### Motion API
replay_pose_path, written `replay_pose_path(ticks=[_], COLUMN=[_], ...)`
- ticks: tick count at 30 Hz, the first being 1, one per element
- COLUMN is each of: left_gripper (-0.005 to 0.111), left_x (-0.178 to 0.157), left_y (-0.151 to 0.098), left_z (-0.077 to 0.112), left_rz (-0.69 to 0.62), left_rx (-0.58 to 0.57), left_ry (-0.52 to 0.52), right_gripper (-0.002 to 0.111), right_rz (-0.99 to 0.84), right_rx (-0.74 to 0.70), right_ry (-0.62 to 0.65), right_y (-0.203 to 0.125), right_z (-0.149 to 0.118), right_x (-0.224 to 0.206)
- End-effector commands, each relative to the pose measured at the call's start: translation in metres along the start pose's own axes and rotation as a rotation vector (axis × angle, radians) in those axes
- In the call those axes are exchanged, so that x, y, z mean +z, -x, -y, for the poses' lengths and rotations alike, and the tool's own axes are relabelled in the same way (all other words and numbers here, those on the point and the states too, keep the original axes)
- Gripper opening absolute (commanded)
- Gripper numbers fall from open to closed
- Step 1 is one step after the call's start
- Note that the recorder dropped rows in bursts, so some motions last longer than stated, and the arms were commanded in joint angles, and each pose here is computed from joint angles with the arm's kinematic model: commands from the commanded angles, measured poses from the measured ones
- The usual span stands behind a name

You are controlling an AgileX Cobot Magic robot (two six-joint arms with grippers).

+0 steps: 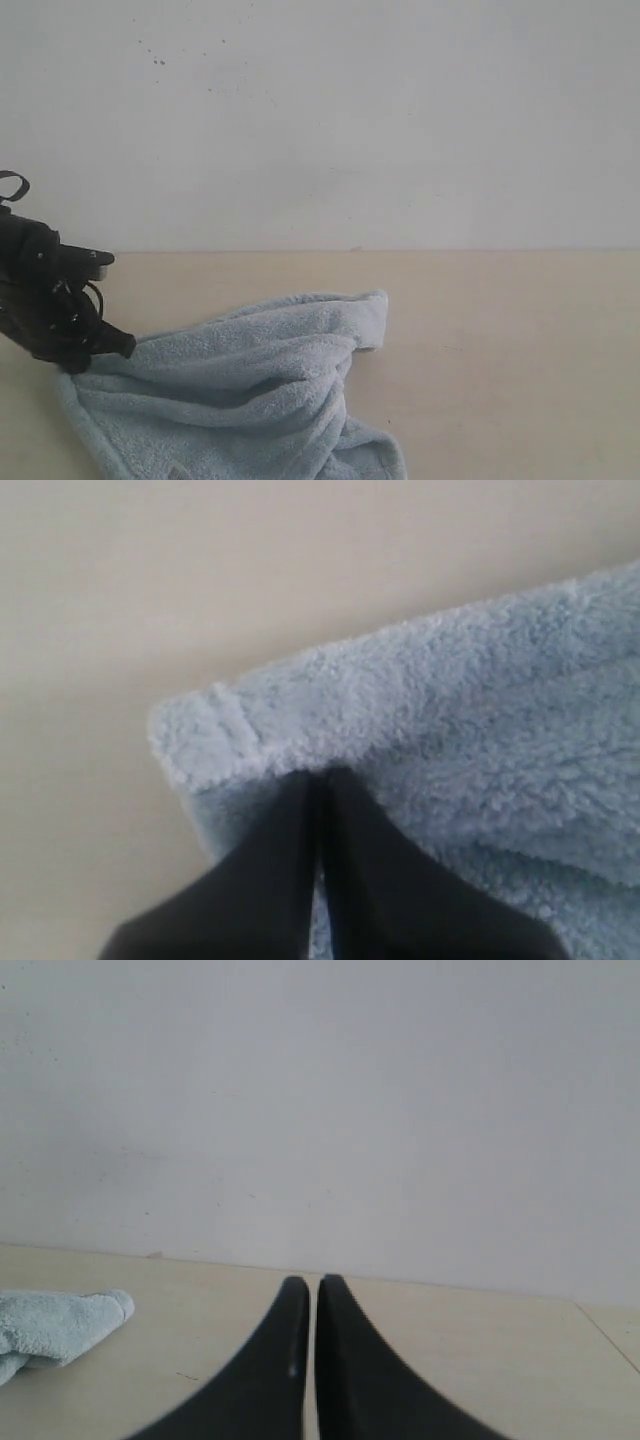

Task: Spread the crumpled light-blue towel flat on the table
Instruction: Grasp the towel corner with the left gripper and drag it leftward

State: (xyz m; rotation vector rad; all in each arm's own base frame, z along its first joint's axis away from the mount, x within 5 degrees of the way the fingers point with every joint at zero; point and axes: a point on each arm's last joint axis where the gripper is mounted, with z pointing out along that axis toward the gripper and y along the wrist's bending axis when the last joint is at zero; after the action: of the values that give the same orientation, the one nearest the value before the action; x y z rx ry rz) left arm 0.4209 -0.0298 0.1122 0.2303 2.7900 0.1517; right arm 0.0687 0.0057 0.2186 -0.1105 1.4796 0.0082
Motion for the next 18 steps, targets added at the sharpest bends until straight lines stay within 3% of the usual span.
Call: replay_pose_path(ticks=[1, 11, 18], left_gripper=[0.004, 0.004, 0.004], left_x=[-0.019, -0.068, -0.063], left_y=[0.000, 0.014, 0.008], left_z=[0.000, -0.005, -0.006], left_rz=[0.052, 0.206, 0.136], left_rx=[-0.038, -0.044, -0.042], left_ry=[-0.024, -0.029, -0.025], right_gripper=[0.003, 0.003, 0.003], right_rz=[0.000, 0.000, 0.000], right_rx=[-0.005, -0.005, -0.005], right_ry=[0.003, 0.003, 0.003], right_y=[-0.001, -0.001, -0.001], right_z=[0.000, 0.000, 0.000], right_x=[0.000, 0.000, 0.000])
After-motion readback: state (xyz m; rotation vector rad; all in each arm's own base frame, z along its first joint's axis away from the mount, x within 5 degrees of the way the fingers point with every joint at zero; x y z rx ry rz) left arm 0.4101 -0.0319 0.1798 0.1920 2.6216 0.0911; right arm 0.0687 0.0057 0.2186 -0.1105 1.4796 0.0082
